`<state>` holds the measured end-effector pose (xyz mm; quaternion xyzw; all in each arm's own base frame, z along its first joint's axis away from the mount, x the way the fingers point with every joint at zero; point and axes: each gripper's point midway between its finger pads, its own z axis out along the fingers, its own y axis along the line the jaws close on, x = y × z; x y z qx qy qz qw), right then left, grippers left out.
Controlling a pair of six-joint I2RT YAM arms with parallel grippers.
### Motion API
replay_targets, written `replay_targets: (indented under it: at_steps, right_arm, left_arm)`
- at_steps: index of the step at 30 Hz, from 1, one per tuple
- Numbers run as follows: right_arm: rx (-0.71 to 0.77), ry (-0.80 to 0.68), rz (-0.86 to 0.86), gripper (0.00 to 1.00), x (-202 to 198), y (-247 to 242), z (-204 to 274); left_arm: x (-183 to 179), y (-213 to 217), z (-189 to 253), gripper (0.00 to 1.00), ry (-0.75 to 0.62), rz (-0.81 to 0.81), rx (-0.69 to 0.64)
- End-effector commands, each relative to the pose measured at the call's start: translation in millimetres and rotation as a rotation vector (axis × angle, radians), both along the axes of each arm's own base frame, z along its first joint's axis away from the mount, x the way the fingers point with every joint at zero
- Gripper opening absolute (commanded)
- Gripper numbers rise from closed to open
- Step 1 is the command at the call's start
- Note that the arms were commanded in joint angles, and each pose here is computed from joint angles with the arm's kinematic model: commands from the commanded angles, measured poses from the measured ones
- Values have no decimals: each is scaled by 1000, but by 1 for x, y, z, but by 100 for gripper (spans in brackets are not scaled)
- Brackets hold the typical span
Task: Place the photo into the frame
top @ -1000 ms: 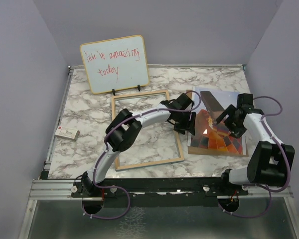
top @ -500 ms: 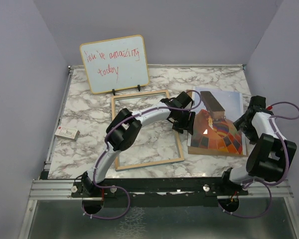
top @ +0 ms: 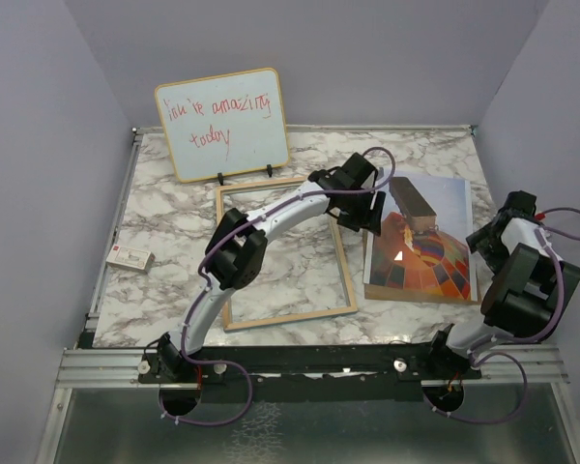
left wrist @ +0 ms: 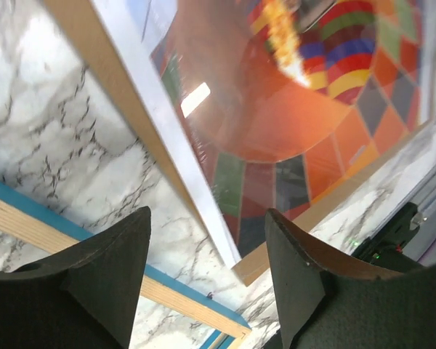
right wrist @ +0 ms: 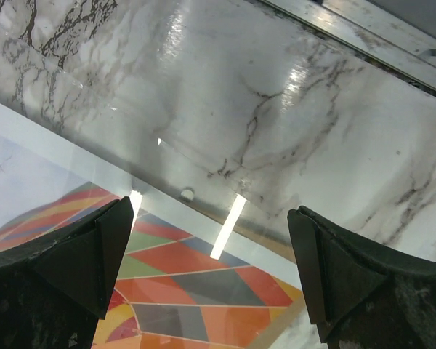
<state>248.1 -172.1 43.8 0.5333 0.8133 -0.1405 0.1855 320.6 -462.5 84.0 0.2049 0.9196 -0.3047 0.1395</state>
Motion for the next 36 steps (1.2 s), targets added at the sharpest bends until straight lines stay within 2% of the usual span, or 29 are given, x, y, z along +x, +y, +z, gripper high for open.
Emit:
replay_targets:
  at_steps: [1, 7, 12, 17, 24, 28, 36]
  right_arm:
    - [51, -107, 63, 99, 24, -2, -3]
    - [48, -153, 108, 100, 22, -3, -5]
    - [100, -158, 129, 100, 16, 5, -15]
    - [184, -184, 171, 100, 14, 23, -24]
    - [270, -256, 245, 100, 18, 46, -22]
    - [308, -356, 294, 100, 29, 60, -5]
    - [411, -488, 339, 98, 34, 90, 22]
  left_arm:
    - [12, -15, 19, 66, -68, -36, -43]
    - [16, -31, 5, 67, -29, -33, -68]
    - [12, -43, -9, 68, 19, -71, -105]
    - [0, -46, -26, 63, 86, -114, -125]
    - [2, -32, -57, 62, 96, -60, -39]
    - [3, -23, -75, 61, 112, -30, 15]
    - [14, -17, -74, 58, 125, 1, 11]
